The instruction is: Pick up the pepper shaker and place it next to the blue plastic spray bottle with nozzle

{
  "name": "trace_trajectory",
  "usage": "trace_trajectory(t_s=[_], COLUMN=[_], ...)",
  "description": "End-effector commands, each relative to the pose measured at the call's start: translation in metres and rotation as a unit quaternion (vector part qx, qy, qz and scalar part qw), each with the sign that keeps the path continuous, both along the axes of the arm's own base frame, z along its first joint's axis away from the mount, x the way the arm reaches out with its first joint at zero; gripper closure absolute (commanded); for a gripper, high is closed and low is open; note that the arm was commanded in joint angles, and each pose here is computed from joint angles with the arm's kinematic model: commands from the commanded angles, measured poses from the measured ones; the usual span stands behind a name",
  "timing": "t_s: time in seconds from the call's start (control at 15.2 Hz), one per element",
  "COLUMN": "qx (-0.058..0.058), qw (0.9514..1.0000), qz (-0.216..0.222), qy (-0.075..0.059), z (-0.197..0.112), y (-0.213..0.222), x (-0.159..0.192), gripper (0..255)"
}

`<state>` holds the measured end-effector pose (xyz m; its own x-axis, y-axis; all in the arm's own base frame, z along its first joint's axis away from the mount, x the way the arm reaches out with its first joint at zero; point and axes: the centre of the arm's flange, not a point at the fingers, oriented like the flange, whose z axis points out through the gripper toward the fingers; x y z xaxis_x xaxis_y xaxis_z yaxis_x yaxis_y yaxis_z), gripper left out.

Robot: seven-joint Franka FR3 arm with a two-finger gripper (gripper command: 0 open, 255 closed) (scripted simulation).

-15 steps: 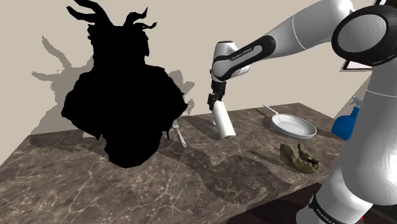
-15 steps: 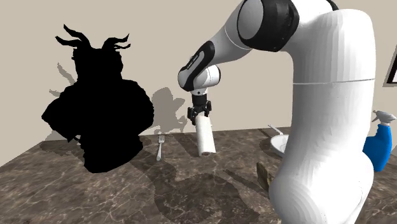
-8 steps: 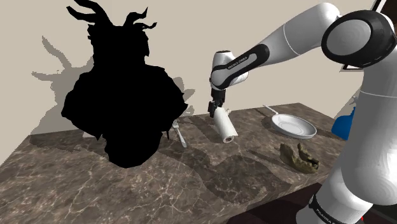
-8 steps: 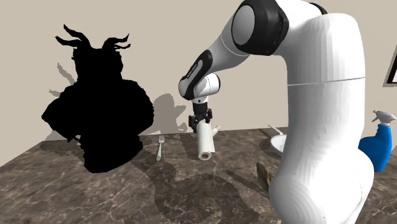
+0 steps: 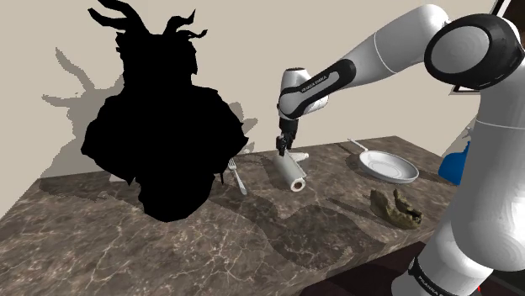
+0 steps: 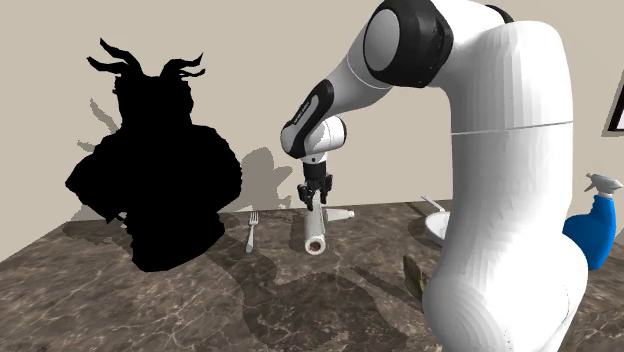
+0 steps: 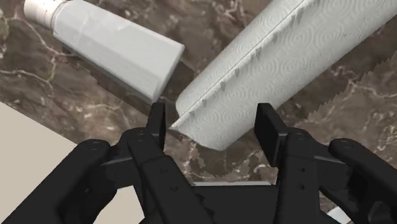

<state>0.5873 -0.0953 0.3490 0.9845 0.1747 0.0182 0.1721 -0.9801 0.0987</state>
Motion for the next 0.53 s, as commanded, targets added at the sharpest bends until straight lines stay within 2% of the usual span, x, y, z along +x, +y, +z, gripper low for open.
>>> trace_trajectory(t_s=[0.0, 0.46], qx=[0.000, 0.000], qw=[1.0000, 1.0000], qz=[0.000, 0.000], qy=[0.000, 0.000], z=[0.0000, 0.0034], y=[0.0000, -0.0006], x=[0.0000, 0.0015], gripper=[255, 255])
